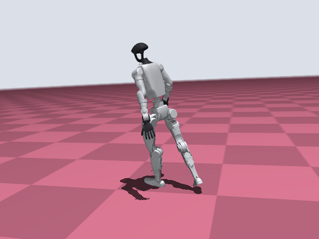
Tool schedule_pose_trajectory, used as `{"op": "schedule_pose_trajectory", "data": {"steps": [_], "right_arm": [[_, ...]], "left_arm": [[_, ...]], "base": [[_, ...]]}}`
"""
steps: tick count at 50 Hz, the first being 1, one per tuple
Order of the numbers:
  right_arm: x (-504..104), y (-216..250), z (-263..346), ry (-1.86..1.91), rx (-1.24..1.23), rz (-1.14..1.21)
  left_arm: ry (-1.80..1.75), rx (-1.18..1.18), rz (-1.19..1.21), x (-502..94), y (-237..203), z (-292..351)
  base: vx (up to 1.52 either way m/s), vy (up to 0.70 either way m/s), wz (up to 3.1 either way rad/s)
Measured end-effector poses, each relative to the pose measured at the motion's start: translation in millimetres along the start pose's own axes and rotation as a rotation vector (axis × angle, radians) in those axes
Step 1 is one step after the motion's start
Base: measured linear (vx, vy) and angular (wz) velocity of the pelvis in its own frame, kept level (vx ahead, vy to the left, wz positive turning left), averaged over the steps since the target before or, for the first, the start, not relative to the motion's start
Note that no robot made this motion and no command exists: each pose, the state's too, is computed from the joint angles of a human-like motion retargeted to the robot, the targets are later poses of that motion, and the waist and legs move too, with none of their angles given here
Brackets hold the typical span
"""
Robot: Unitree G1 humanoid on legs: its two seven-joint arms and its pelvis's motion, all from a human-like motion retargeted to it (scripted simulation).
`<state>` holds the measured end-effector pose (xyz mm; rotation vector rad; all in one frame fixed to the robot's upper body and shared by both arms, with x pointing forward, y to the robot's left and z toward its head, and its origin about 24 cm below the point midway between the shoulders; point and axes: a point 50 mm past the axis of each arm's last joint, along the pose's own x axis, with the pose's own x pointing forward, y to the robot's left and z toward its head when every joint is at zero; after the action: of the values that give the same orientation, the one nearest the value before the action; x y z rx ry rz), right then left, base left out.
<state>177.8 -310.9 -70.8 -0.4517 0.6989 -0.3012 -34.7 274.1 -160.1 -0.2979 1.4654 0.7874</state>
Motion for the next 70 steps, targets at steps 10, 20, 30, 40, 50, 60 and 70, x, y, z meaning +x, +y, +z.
{"op": "schedule_pose_trajectory", "data": {"steps": [10,20,30,40,50,60,70], "right_arm": [[-39,34,-79,0.261,0.097,0.116],[-66,53,-125,0.488,0.055,0.238],[-23,60,-86,0.464,-0.323,0.231],[24,43,8,0.174,-0.276,0.114],[4,75,-14,0.200,-0.036,0.206],[-128,144,-156,0.649,-0.202,0.723],[-142,148,-164,0.703,-0.203,0.792]], "left_arm": [[-0.941,0.979,-0.473,-106,-166,160],[-1.305,0.582,-1.268,-253,-231,150],[-0.635,0.376,-0.633,-79,-171,100],[-0.077,0.097,-0.019,-3,15,36],[0.000,0.223,0.052,-4,17,34],[-0.791,0.834,-0.324,-98,-171,204],[-1.434,0.649,-0.773,-276,-260,266]], "base": [[0.63,-0.02,2.52],[0.47,-0.26,4.12],[0.27,-0.42,2.02],[0.42,-0.23,0.26],[0.67,0.05,0.42],[0.69,0.07,1.46],[0.68,-0.12,0.96]]}}
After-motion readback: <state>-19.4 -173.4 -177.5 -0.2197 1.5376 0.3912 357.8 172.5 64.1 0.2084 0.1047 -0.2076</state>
